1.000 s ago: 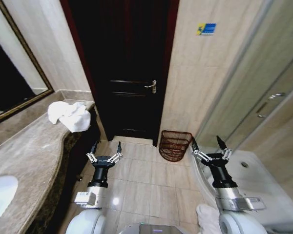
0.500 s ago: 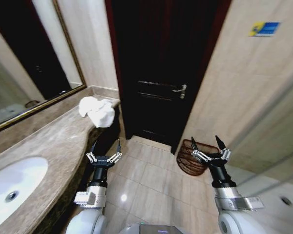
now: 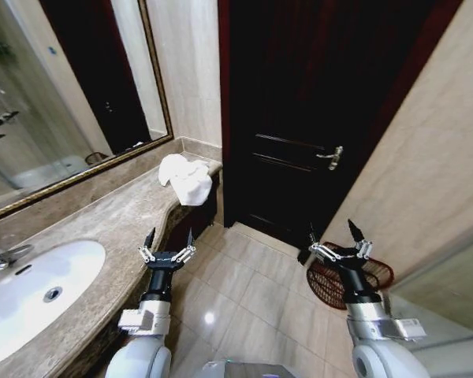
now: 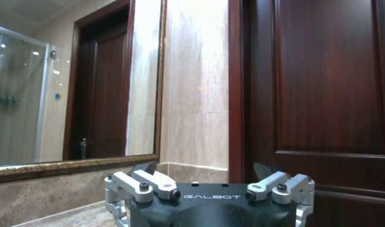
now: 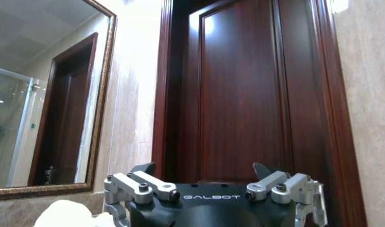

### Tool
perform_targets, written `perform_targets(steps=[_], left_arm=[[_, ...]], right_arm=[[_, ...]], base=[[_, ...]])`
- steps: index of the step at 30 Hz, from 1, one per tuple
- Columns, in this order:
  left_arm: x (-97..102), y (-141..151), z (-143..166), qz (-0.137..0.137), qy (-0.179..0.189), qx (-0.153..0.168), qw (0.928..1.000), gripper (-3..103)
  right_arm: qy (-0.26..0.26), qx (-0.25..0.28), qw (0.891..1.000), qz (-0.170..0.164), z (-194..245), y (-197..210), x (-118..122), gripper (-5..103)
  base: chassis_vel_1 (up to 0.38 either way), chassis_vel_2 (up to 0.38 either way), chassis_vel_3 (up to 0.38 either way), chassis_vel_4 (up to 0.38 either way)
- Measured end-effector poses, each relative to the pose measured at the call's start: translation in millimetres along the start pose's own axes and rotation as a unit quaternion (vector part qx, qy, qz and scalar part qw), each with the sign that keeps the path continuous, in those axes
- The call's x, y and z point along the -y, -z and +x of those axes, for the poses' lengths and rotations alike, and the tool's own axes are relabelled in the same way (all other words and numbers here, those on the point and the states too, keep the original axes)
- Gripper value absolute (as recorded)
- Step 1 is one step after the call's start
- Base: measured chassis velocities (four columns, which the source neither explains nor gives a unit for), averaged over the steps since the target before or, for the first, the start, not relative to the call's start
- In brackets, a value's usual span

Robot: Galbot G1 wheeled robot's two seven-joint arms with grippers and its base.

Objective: Discard the used towel into the hamper.

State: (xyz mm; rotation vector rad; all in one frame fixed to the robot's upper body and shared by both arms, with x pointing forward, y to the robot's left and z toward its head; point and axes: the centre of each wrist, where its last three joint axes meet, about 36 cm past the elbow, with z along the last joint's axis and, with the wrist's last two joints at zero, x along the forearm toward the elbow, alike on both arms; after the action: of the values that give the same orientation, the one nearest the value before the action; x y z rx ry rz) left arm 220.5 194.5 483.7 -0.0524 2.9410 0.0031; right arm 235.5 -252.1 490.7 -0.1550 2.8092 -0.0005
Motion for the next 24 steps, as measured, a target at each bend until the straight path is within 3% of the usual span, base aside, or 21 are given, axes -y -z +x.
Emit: perform_targets(steps=[14, 24], left_arm=[[-3.2, -3.6, -2.1, -0.012, 0.017, -0.002, 0.9998, 103], [-4.6, -7.5, -2.9, -0.027, 0.025, -0.007, 0.9993, 99]], right_arm=[[0.005, 0.000, 1.000, -0.002, -0.8, -4.4, -0.4, 100], [0.002, -0.002, 1.000, -0.003, -1.0, -6.9, -0.8, 100]], base=[[-0.110, 0.113, 0.116, -0.110], [-0.164, 0.172, 0.156, -0.170]])
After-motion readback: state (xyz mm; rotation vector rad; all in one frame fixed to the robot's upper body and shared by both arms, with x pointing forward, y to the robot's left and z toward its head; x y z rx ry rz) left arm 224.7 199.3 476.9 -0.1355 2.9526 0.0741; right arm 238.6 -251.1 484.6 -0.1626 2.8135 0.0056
